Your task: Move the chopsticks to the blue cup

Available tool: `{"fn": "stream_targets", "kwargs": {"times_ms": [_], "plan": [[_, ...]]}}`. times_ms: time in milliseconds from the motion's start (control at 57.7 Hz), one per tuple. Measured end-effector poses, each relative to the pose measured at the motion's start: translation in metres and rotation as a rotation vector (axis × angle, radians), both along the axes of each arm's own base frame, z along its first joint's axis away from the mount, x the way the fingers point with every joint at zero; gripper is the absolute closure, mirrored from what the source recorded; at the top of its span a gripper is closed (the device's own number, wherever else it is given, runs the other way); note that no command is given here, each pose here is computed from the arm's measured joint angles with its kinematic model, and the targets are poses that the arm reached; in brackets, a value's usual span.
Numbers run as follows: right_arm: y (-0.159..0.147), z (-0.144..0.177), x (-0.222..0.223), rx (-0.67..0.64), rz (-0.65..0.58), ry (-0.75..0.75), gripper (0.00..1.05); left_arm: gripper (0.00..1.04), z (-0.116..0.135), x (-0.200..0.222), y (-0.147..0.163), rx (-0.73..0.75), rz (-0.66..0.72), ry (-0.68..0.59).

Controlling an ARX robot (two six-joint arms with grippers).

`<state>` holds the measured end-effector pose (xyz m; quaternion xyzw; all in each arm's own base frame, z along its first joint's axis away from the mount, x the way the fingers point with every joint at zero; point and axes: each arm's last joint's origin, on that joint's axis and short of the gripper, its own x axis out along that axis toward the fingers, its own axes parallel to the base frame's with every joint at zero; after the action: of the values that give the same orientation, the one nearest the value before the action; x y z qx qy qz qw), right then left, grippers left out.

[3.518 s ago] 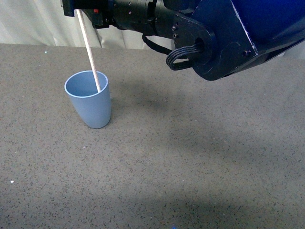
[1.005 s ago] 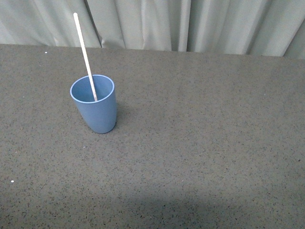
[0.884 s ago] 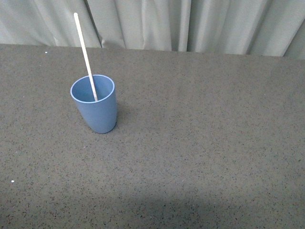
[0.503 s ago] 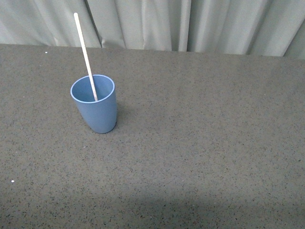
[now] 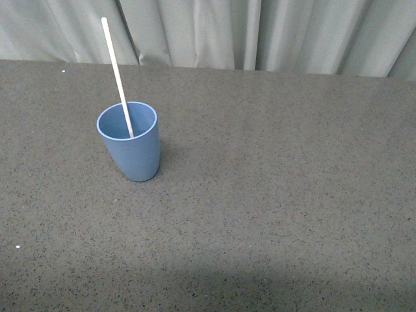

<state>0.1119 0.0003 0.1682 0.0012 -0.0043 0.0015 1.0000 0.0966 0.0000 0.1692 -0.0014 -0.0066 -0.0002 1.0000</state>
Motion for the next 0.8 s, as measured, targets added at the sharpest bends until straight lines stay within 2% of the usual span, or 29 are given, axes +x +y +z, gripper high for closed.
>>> {"fn": "stream_targets", "kwargs": {"times_ms": [312,468,659,763,797], "plan": [[0.000,-0.005,-0.011,-0.001,0.002,0.036,1.04,0.07,0.000,0.000,0.000,0.000,0.000,0.000],[0.000,-0.003,-0.014,0.000,0.001,0.007,1.04,0.07,0.000,0.000,0.000,0.000,0.000,0.000],[0.000,-0.003,-0.014,-0.002,0.001,0.006,0.72,0.07,0.000,0.000,0.000,0.000,0.000,0.000],[0.000,-0.003,-0.014,-0.002,0.001,0.006,0.48,0.07,0.000,0.000,0.000,0.000,0.000,0.000],[0.000,-0.003,-0.014,-0.002,0.001,0.006,0.43,0.07,0.000,0.000,0.000,0.000,0.000,0.000]]}}
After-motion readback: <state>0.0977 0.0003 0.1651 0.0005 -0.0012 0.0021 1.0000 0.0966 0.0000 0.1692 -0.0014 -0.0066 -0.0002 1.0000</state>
